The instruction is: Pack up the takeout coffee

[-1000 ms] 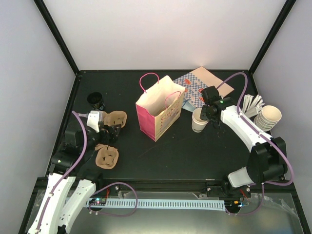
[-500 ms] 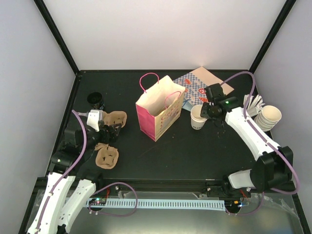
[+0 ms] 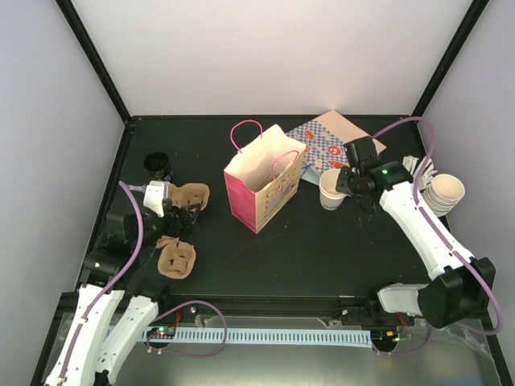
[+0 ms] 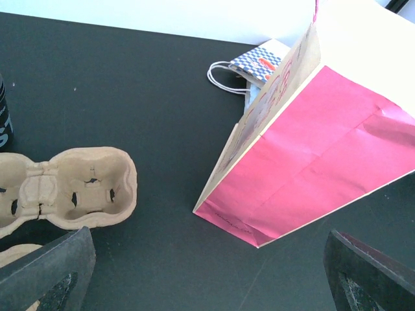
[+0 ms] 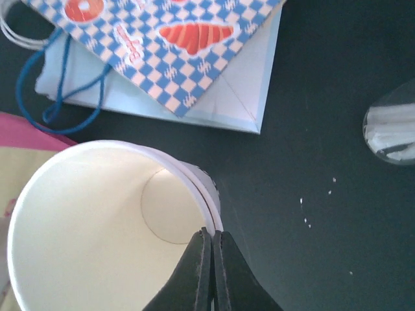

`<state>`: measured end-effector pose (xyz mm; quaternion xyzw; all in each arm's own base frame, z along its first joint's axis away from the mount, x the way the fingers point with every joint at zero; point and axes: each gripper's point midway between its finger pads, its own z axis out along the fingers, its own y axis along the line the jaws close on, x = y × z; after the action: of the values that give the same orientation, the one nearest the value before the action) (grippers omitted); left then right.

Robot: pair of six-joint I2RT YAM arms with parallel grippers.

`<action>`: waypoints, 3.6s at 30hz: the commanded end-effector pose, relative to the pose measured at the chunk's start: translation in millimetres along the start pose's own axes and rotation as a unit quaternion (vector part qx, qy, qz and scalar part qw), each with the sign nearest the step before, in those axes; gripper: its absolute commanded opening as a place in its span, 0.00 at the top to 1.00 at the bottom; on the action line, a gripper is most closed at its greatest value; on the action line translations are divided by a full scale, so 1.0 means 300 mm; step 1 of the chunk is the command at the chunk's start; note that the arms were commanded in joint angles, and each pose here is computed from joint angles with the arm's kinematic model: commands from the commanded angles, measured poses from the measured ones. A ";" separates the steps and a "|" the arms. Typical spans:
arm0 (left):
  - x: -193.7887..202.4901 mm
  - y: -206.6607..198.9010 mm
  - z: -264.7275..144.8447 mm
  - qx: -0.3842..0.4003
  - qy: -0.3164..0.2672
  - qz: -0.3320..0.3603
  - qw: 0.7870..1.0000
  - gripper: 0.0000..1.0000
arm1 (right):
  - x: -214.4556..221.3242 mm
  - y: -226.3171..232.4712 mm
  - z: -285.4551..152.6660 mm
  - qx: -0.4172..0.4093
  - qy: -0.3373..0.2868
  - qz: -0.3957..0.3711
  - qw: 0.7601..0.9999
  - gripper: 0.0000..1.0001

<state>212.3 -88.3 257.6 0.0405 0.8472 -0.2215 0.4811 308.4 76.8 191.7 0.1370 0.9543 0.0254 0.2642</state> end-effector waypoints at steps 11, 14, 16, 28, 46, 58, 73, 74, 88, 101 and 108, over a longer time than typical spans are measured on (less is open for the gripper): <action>-0.061 -0.046 -0.013 0.031 -0.022 -0.005 0.999 0.01 | -0.033 -0.027 -0.062 0.020 0.001 -0.001 1.000 0.99; -0.061 -0.041 -0.013 0.027 -0.025 -0.004 0.999 0.01 | -0.049 -0.048 -0.029 0.024 -0.045 -0.001 0.999 0.98; -0.064 -0.045 -0.011 0.030 -0.026 -0.005 0.999 0.01 | -0.019 -0.060 -0.020 0.036 -0.018 -0.005 0.999 0.99; -0.052 -0.047 -0.012 0.035 -0.024 -0.014 0.999 0.01 | 0.037 -0.140 0.054 0.153 0.063 -0.026 0.986 0.99; -0.059 -0.055 -0.006 0.042 -0.023 -0.020 0.999 0.01 | 0.016 -0.106 0.006 0.083 0.010 -0.037 0.996 0.99; -0.025 -0.082 0.016 0.073 -0.001 -0.051 0.996 0.01 | -0.011 -0.054 -0.043 0.012 -0.030 -0.033 0.999 0.99; 0.061 -0.148 0.080 0.146 0.049 -0.117 0.981 0.01 | -0.034 -0.099 -0.103 0.104 -0.062 -0.075 0.990 0.99; 0.060 -0.152 0.077 0.147 0.052 -0.116 0.981 0.01 | -0.020 -0.077 -0.103 0.087 -0.041 -0.069 0.993 0.99; 0.051 -0.146 0.072 0.137 0.045 -0.098 0.985 0.01 | -0.015 -0.119 -0.086 0.114 -0.053 -0.025 0.992 0.99; 0.029 -0.154 0.083 0.140 0.043 -0.089 0.985 0.01 | -0.006 -0.030 -0.050 0.054 -0.024 -0.089 0.994 0.99; 0.023 -0.156 0.078 0.141 0.040 -0.085 0.986 0.01 | 0.015 -0.018 -0.012 0.045 0.004 -0.097 0.994 0.99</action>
<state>212.6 -138.6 235.8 0.0266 0.8411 -0.3723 0.3914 294.6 96.7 195.6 0.0445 0.9705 0.0280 0.2352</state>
